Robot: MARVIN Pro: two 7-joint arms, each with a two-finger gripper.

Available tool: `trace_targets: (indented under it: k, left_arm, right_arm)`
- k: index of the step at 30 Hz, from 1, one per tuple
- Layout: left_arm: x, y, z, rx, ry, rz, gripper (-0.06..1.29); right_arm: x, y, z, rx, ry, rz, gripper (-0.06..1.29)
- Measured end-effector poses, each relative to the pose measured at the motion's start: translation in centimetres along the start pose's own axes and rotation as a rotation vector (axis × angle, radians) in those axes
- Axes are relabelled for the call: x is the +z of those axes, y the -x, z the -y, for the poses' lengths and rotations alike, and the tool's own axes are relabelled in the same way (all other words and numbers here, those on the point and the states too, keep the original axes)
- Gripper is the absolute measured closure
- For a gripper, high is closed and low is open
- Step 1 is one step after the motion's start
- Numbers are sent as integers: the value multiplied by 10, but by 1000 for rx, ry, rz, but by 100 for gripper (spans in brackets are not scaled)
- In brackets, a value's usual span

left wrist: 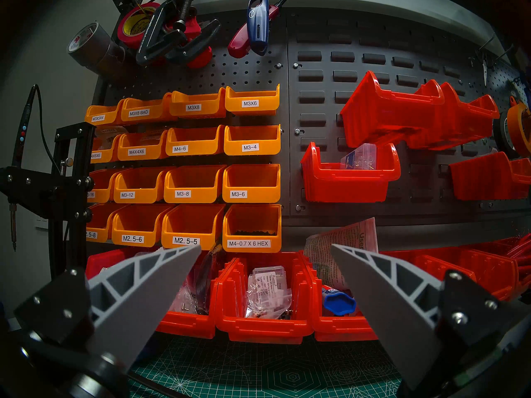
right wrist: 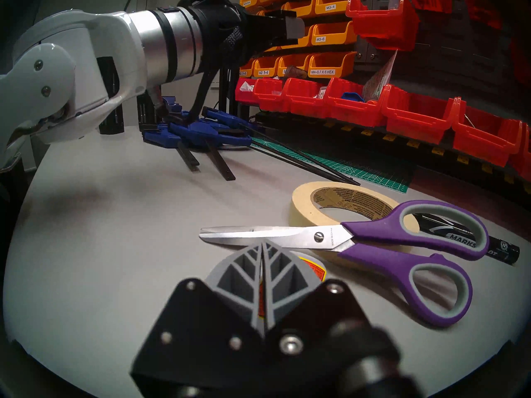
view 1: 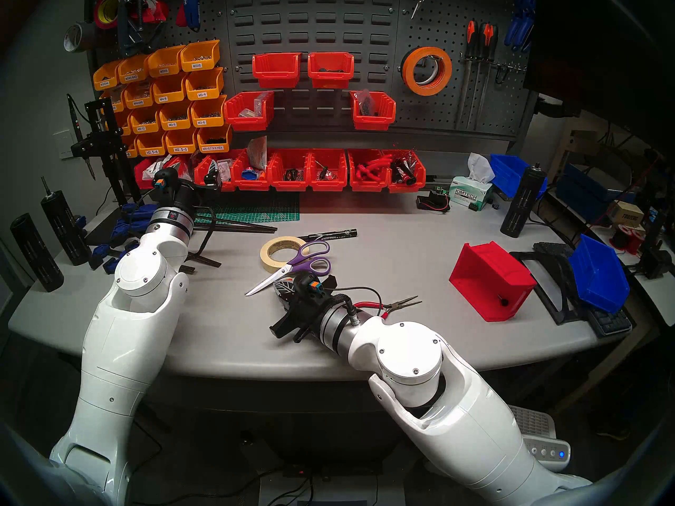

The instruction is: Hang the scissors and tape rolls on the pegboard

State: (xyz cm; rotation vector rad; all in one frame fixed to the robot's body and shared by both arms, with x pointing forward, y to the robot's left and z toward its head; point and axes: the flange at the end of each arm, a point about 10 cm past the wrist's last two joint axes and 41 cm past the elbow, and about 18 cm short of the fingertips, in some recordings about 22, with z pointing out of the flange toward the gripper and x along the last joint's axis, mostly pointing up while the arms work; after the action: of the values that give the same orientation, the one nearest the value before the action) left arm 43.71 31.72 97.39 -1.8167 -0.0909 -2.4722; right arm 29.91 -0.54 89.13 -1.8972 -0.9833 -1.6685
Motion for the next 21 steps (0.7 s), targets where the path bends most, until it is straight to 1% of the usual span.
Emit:
trace_targets:
  k: [4, 9, 13, 20, 21]
  left_arm:
    - [0, 0, 0, 0, 0, 0, 0]
    - [0, 0, 0, 0, 0, 0, 0]
    - [0, 0, 0, 0, 0, 0, 0]
    - [0, 0, 0, 0, 0, 0, 0]
    - [0, 0, 0, 0, 0, 0, 0]
  right_arm:
    - [-2, 3, -2, -36, 40, -11, 126]
    - [-3, 5, -4, -66, 71, -12, 126]
    - [-3, 5, -6, -102, 92, -6, 126]
    - [-1, 4, -7, -155, 123, 21, 126]
    - [0, 4, -8, -169, 136, 29, 126]
